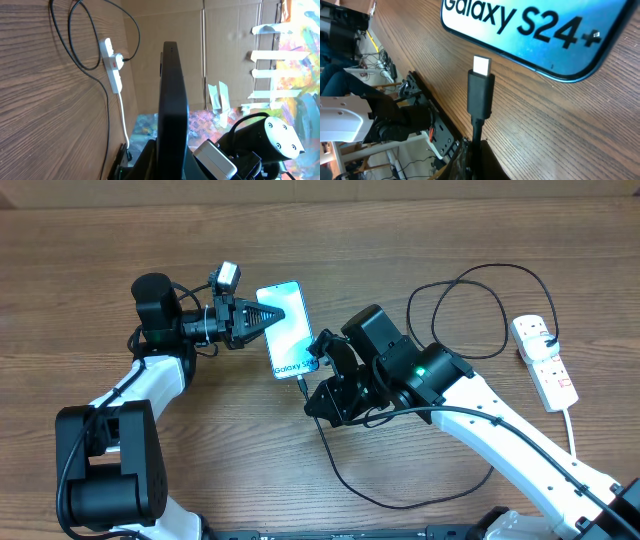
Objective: Plug charger to phone and switch on socket
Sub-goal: 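Carry the plug toward the phone's bottom port held by the left gripper, then push the USB-C plug up into the phone's bottom port with right gripper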
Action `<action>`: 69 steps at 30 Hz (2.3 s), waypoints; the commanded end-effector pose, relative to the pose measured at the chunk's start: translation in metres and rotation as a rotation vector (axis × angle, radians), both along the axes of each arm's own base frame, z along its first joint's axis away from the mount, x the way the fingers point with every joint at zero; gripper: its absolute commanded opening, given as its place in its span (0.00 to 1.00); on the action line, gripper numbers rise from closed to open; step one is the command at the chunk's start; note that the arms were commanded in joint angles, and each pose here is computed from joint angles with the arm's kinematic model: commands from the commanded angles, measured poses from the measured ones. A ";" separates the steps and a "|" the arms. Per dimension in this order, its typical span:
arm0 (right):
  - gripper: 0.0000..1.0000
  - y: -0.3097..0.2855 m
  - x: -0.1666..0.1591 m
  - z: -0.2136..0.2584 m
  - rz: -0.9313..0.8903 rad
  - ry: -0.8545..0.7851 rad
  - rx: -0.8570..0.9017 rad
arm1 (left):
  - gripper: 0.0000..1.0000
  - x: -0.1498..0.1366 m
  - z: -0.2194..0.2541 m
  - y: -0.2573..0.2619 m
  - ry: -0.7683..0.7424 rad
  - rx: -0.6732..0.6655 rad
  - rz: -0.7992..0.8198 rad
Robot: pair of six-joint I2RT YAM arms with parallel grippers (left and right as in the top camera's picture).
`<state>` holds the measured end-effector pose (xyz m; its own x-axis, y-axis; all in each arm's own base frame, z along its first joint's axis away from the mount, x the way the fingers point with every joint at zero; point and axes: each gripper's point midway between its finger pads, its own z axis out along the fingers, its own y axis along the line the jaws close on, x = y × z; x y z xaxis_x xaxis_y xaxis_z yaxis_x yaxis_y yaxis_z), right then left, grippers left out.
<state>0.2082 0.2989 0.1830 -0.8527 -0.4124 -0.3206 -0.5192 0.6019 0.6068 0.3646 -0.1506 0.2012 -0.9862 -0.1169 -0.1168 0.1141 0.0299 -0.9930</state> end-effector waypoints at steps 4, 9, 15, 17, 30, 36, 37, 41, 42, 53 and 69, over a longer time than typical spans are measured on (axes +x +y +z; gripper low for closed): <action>0.04 0.000 0.006 0.003 -0.015 -0.024 -0.008 | 0.04 0.002 0.008 -0.003 -0.012 -0.003 -0.019; 0.04 0.000 0.006 0.003 -0.016 -0.024 -0.008 | 0.04 0.001 0.008 -0.005 0.029 -0.007 -0.024; 0.04 0.000 0.006 0.003 -0.016 -0.024 -0.008 | 0.04 0.002 0.007 -0.007 0.029 -0.005 -0.021; 0.04 0.001 0.006 0.003 -0.016 -0.025 -0.007 | 0.04 0.001 0.007 -0.009 0.029 -0.005 -0.027; 0.04 -0.003 0.003 0.001 -0.016 -0.005 -0.024 | 0.04 0.000 0.007 -0.011 0.028 -0.005 -0.031; 0.04 -0.003 0.002 0.000 -0.016 -0.001 -0.028 | 0.04 0.000 0.007 -0.011 0.028 -0.005 -0.031; 0.04 -0.003 0.002 0.000 -0.016 0.000 -0.028 | 0.05 0.000 0.007 -0.011 0.028 -0.005 -0.031; 0.04 -0.003 0.002 0.000 -0.016 -0.002 -0.027 | 0.04 0.000 0.007 -0.011 0.028 -0.005 -0.032; 0.04 -0.003 0.002 0.000 -0.016 -0.003 -0.026 | 0.04 0.000 0.007 -0.011 0.028 -0.005 -0.032; 0.04 -0.002 0.004 0.001 -0.017 -0.014 -0.020 | 0.04 -0.001 0.008 -0.012 0.024 -0.005 -0.037; 0.04 -0.001 0.014 0.002 -0.056 -0.043 -0.028 | 0.04 -0.004 0.008 -0.012 -0.028 -0.005 -0.057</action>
